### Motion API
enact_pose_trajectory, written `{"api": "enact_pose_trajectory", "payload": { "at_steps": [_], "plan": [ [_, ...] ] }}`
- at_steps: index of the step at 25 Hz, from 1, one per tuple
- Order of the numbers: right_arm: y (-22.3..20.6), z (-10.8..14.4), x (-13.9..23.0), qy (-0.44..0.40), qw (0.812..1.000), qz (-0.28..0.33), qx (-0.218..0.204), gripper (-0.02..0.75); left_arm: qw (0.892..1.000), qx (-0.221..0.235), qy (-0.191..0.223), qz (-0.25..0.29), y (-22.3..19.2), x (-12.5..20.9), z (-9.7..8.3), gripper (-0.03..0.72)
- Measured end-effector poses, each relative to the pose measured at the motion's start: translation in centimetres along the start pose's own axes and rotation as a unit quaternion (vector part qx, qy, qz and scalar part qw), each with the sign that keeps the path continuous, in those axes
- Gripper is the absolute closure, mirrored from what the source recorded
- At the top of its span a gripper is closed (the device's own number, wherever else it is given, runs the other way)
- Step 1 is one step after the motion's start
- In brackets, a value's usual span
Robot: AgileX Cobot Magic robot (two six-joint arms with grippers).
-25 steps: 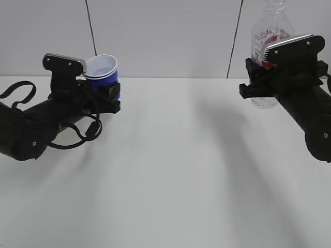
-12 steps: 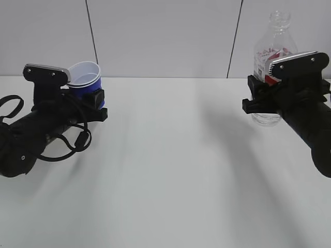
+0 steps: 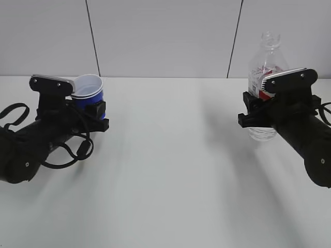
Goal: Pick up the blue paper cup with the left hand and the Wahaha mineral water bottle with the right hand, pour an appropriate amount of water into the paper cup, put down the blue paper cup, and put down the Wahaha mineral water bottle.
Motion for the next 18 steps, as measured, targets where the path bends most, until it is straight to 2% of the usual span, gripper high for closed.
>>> {"api": "enact_pose_trajectory", "payload": {
  "at_steps": [4, 11, 18],
  "plan": [
    [-0.1, 0.1, 0.2, 0.002, 1.000, -0.004, -0.003, 0.267, 1.000, -0.006, -0.002, -0.019, -0.4, 1.4, -0.1, 0.323],
    [-0.1, 0.2, -0.1, 0.007, 1.000, -0.017, -0.009, 0.267, 1.000, -0.009, -0.003, 0.019, -0.8, 4.9, -0.3, 0.330],
    [-0.1, 0.3, -0.1, 0.008, 1.000, -0.018, -0.011, 0.267, 1.000, -0.014, -0.002, 0.009, -1.9, 5.6, -0.4, 0.331]
  ]
}}
Point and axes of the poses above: a point on each arm's last joint axis where the gripper is mounted, y pointing back along that axis away from the gripper, z along the wrist's bending axis when the last joint is at zero, x = y × z, the point moved 3 cm from there along -y, pointing out along that axis toward the gripper, and after that the axes turned 10 degrees about -y, right-handed, at the moved point
